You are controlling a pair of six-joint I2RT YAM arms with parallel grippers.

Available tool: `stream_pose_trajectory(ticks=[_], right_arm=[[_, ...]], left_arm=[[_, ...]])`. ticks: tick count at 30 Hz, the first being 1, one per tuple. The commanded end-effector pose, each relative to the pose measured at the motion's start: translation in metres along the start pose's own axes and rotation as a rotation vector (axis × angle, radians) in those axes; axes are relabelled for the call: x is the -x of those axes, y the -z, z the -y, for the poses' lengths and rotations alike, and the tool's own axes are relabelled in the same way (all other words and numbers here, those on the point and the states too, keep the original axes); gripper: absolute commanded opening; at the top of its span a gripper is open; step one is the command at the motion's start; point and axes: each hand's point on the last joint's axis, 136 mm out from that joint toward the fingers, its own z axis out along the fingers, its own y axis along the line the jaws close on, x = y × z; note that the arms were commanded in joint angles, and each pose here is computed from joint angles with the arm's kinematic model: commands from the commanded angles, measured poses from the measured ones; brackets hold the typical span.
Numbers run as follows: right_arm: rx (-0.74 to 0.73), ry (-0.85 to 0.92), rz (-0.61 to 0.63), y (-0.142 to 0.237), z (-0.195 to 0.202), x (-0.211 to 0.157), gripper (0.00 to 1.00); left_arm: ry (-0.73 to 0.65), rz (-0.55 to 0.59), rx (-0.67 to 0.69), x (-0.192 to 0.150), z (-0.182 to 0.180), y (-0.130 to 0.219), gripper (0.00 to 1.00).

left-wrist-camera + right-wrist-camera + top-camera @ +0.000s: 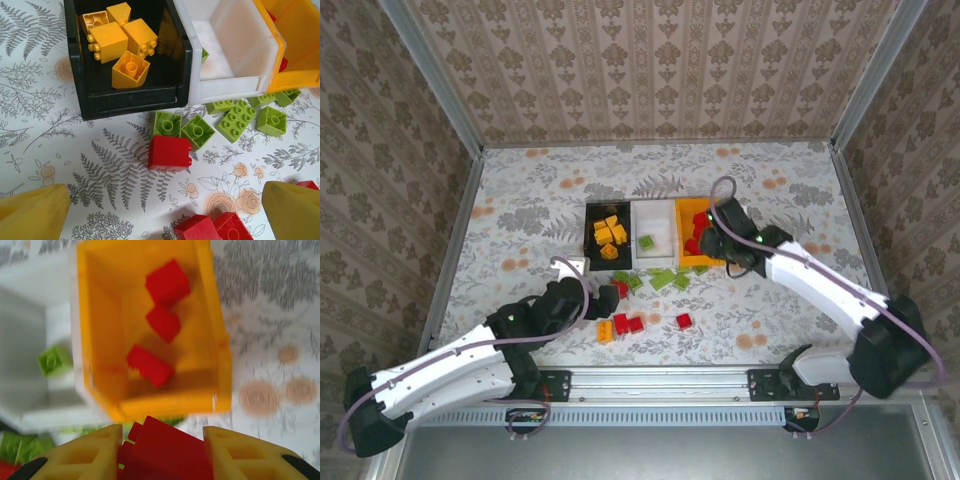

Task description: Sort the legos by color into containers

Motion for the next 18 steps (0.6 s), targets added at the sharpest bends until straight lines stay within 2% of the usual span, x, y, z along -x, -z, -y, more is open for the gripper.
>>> stream_pose_trajectory(ticks=[1, 7, 10, 12, 15, 18], right_arm=[[-0.075, -0.002, 0.073, -0.028, 0.0, 0.043, 0.33], [-0.109, -0.028, 0.045, -0.062, 0.001, 0.066, 0.37], [-0.103, -0.011, 0.03, -0.064, -0.005, 0.072, 0.6], [-0.076, -0.012, 0.025, -0.059, -0.01, 0.071, 0.68], [-0.028, -0.009, 0.023, -0.045, -0.015, 0.058, 0.73], [0.026, 0.004, -0.008, -0.032, -0.024, 0.026, 0.75]], left_arm=[[0.027, -0.018, 0.04, -0.01, -0.013, 0.002, 1.0], [0.061, -0.015, 0.03, -0.016, -0.019, 0.005, 1.0], [0.068, -0.008, 0.03, -0.017, -0.021, 0.005, 1.0], [0.068, -0.006, 0.031, -0.016, -0.022, 0.005, 1.0], [0.065, -0.005, 0.036, -0.016, -0.023, 0.005, 1.0], [0.065, -0.002, 0.037, -0.016, -0.023, 0.004, 1.0]])
